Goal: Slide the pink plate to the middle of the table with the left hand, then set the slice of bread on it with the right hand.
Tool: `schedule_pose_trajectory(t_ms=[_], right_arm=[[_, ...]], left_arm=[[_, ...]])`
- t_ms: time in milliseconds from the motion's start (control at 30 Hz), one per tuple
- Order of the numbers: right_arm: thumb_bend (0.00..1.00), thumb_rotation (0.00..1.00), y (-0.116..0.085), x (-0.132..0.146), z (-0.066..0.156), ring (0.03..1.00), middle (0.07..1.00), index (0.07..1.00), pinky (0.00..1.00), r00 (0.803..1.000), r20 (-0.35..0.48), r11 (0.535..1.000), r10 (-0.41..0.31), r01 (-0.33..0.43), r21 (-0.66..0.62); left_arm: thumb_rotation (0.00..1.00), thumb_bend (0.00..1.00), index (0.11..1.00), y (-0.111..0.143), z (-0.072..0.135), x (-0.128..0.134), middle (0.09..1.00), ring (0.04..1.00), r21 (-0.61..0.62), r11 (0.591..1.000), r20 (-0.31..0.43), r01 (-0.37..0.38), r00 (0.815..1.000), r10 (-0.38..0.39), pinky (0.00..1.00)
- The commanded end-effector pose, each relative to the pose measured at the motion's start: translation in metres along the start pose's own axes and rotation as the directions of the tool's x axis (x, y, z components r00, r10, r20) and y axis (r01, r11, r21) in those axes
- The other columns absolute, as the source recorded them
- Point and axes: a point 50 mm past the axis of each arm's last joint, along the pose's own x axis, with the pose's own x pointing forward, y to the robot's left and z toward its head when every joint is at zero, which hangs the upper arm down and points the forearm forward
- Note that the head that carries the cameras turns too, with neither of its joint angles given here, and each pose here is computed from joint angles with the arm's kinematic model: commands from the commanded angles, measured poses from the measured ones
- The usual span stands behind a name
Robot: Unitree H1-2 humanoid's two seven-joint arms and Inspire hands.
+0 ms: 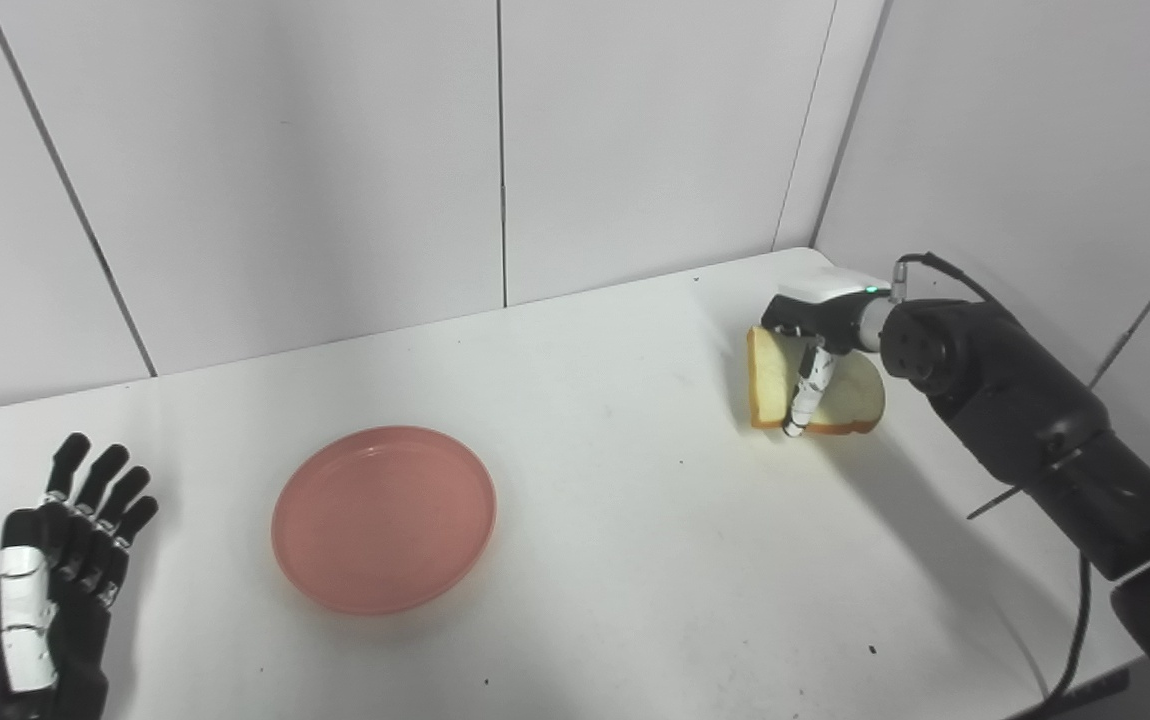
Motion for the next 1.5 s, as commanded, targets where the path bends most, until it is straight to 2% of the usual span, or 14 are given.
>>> schedule_pose_trajectory(t_ms=[0,233,367,500,667,800,900,1000,1100,1200,1267,1467], right_arm=[[0.53,0.0,-0.05,-0.013,0.011,0.481,0.479,0.501,0.43,0.992,0.017,0.992,-0.124,0.124,0.014],[0.53,0.0,-0.082,-0.022,0.053,0.463,0.481,0.498,0.4,0.977,0.103,0.982,-0.189,0.187,0.025],[0.53,0.0,-0.099,-0.025,0.082,0.46,0.484,0.493,0.39,0.968,0.173,0.983,-0.182,0.18,0.024],[0.53,0.0,-0.104,-0.022,0.106,0.445,0.468,0.509,0.38,0.951,0.248,0.982,-0.186,0.189,0.013],[0.53,0.0,-0.102,-0.014,0.155,0.435,0.458,0.52,0.37,0.911,0.363,0.98,-0.198,0.198,0.039],[0.53,0.0,-0.096,-0.013,0.187,0.477,0.479,0.498,0.42,0.88,0.434,0.98,-0.193,0.197,0.035],[0.53,0.0,-0.09,-0.015,0.217,0.481,0.479,0.501,0.43,0.833,0.521,0.982,-0.185,0.183,0.057],[0.52,0.0,-0.087,-0.015,0.236,0.424,0.455,0.531,0.36,0.801,0.571,0.983,-0.182,0.17,0.074],[0.52,0.0,-0.083,-0.016,0.26,0.422,0.457,0.53,0.35,0.773,0.613,0.986,-0.163,0.154,0.068],[0.53,0.0,-0.079,-0.018,0.277,0.458,0.474,0.507,0.39,0.753,0.643,0.989,-0.142,0.138,0.057],[0.53,0.0,-0.075,-0.017,0.289,0.46,0.476,0.504,0.4,0.733,0.669,0.991,-0.123,0.126,0.044],[0.53,0.0,-0.06,-0.014,0.313,0.472,0.486,0.491,0.43,0.695,0.713,0.995,-0.09,0.098,0.031]], left_arm=[[1.0,0.69,0.955,-0.005,0.013,0.012,0.962,0.94,0.02,1.0,0.078,0.014,0.997,-0.016,0.95],[1.0,0.69,0.95,-0.021,0.007,0.019,0.957,0.937,-0.003,1.0,0.07,0.004,0.998,-0.003,0.96],[1.0,0.69,0.951,-0.034,0.005,0.02,0.954,0.93,0.007,1.0,0.06,-0.012,0.998,0.011,0.95],[1.0,0.68,0.948,-0.046,0.003,0.022,0.948,0.926,0.001,1.0,0.055,-0.021,0.998,0.02,0.94],[1.0,0.66,0.958,-0.063,0.003,0.026,0.955,0.937,0.004,1.0,0.044,-0.025,0.999,0.025,0.93],[1.0,0.65,0.956,-0.072,0.002,0.028,0.953,0.936,0.011,0.999,0.042,-0.031,0.999,0.031,0.93],[1.0,0.64,0.953,-0.08,0.001,0.031,0.949,0.934,0.012,0.999,0.045,-0.046,0.998,0.046,0.92],[1.0,0.64,0.952,-0.085,-0.001,0.034,0.946,0.935,0.02,0.999,0.057,-0.046,0.997,0.045,0.92],[1.0,0.66,0.953,-0.091,0.0,0.036,0.949,0.938,0.027,0.999,0.059,-0.041,0.997,0.04,0.92],[1.0,0.67,0.954,-0.096,0.002,0.038,0.951,0.943,0.018,0.999,0.059,-0.044,0.997,0.043,0.92],[1.0,0.67,0.95,-0.1,0.003,0.038,0.947,0.938,0.016,0.998,0.064,-0.053,0.997,0.052,0.92],[1.0,0.67,0.939,-0.106,0.006,0.039,0.936,0.922,0.012,0.998,0.068,-0.07,0.995,0.069,0.91]])
